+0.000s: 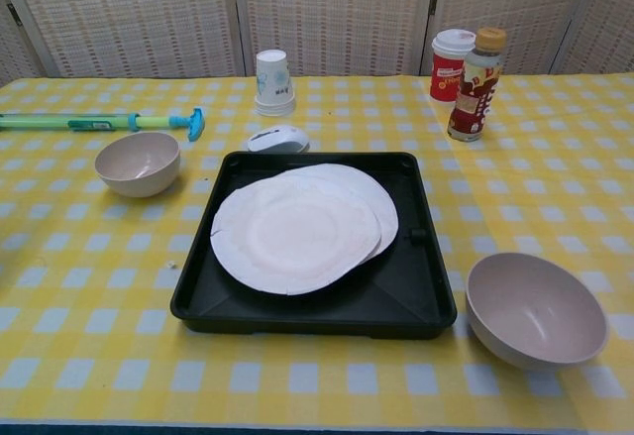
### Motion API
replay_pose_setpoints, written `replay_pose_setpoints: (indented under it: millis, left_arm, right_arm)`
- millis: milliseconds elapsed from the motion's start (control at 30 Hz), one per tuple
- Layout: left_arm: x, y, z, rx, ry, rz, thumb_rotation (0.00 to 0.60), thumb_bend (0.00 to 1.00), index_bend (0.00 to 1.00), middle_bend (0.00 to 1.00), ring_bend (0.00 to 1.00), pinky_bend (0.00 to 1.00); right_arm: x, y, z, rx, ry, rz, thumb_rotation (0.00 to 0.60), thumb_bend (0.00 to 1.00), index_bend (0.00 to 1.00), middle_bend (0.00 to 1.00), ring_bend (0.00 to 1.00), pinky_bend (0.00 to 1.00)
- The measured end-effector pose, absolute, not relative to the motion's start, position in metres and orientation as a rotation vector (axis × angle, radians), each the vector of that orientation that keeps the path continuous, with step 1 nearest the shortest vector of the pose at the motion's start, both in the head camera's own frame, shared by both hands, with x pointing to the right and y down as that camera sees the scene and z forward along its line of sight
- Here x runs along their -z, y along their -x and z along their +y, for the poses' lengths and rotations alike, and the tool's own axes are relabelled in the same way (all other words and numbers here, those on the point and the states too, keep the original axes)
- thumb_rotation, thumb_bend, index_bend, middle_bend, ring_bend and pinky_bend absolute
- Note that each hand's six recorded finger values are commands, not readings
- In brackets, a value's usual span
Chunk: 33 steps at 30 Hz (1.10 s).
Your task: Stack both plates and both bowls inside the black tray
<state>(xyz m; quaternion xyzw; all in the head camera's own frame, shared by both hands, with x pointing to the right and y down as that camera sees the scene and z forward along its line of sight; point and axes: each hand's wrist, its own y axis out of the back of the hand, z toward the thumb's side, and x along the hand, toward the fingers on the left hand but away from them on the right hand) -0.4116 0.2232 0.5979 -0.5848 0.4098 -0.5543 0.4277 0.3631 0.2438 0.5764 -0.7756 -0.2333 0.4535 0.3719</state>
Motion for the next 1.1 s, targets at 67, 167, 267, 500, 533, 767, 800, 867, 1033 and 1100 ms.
replay_pose_setpoints:
  millis: [67, 167, 267, 500, 533, 767, 800, 867, 1033, 1100]
  left_arm:
    - [-0.594, 0.422, 0.224, 1.395, 1.451, 1.043, 0.6, 0.17, 0.17, 0.39, 0.21, 0.16]
    - [-0.591, 0.431, 0.224, 1.407, 1.454, 1.056, 0.6, 0.17, 0.17, 0.39, 0.21, 0.16]
    - [-0.589, 0.436, 0.225, 1.409, 1.464, 1.077, 0.6, 0.17, 0.17, 0.39, 0.21, 0.16]
    - [-0.59, 0.453, 0.23, 1.449, 1.473, 1.103, 0.6, 0.17, 0.16, 0.39, 0.21, 0.15]
    - [-0.59, 0.455, 0.23, 1.459, 1.465, 1.098, 0.6, 0.17, 0.16, 0.39, 0.21, 0.14]
    - [-0.585, 0.463, 0.229, 1.487, 1.45, 1.105, 0.6, 0.17, 0.15, 0.38, 0.21, 0.13]
    - [-0.584, 0.464, 0.229, 1.487, 1.451, 1.107, 0.6, 0.17, 0.15, 0.38, 0.21, 0.13]
    - [-0.583, 0.464, 0.228, 1.486, 1.452, 1.112, 0.6, 0.17, 0.15, 0.38, 0.21, 0.13]
    - [-0.584, 0.464, 0.228, 1.491, 1.461, 1.107, 0.6, 0.17, 0.15, 0.38, 0.21, 0.13]
    - [-0.585, 0.464, 0.228, 1.493, 1.464, 1.104, 0.6, 0.17, 0.14, 0.38, 0.21, 0.13]
  right_arm:
    - [-0.585, -0.356, 0.248, -1.17, 1.987, -0.554, 0.6, 0.22, 0.47, 0.0, 0.0, 0.05]
    - [-0.597, -0.346, 0.255, -1.183, 1.995, -0.488, 0.6, 0.22, 0.48, 0.0, 0.0, 0.05]
    - [-0.607, -0.337, 0.261, -1.194, 1.995, -0.428, 0.6, 0.23, 0.49, 0.0, 0.0, 0.05]
    - [-0.629, -0.318, 0.267, -1.196, 1.987, -0.353, 0.6, 0.37, 0.52, 0.01, 0.01, 0.05]
    - [-0.631, -0.317, 0.267, -1.193, 1.981, -0.349, 0.6, 0.38, 0.52, 0.01, 0.02, 0.05]
    - [-0.651, -0.305, 0.267, -1.198, 1.983, -0.325, 0.6, 0.4, 0.53, 0.02, 0.02, 0.05]
    - [-0.653, -0.304, 0.267, -1.2, 1.988, -0.32, 0.6, 0.4, 0.53, 0.02, 0.02, 0.05]
    - [-0.657, -0.301, 0.268, -1.2, 2.0, -0.31, 0.6, 0.4, 0.53, 0.02, 0.02, 0.05]
    - [-0.66, -0.3, 0.267, -1.201, 2.006, -0.312, 0.6, 0.43, 0.54, 0.02, 0.02, 0.05]
    - [-0.662, -0.3, 0.268, -1.2, 2.005, -0.308, 0.6, 0.46, 0.57, 0.03, 0.03, 0.05]
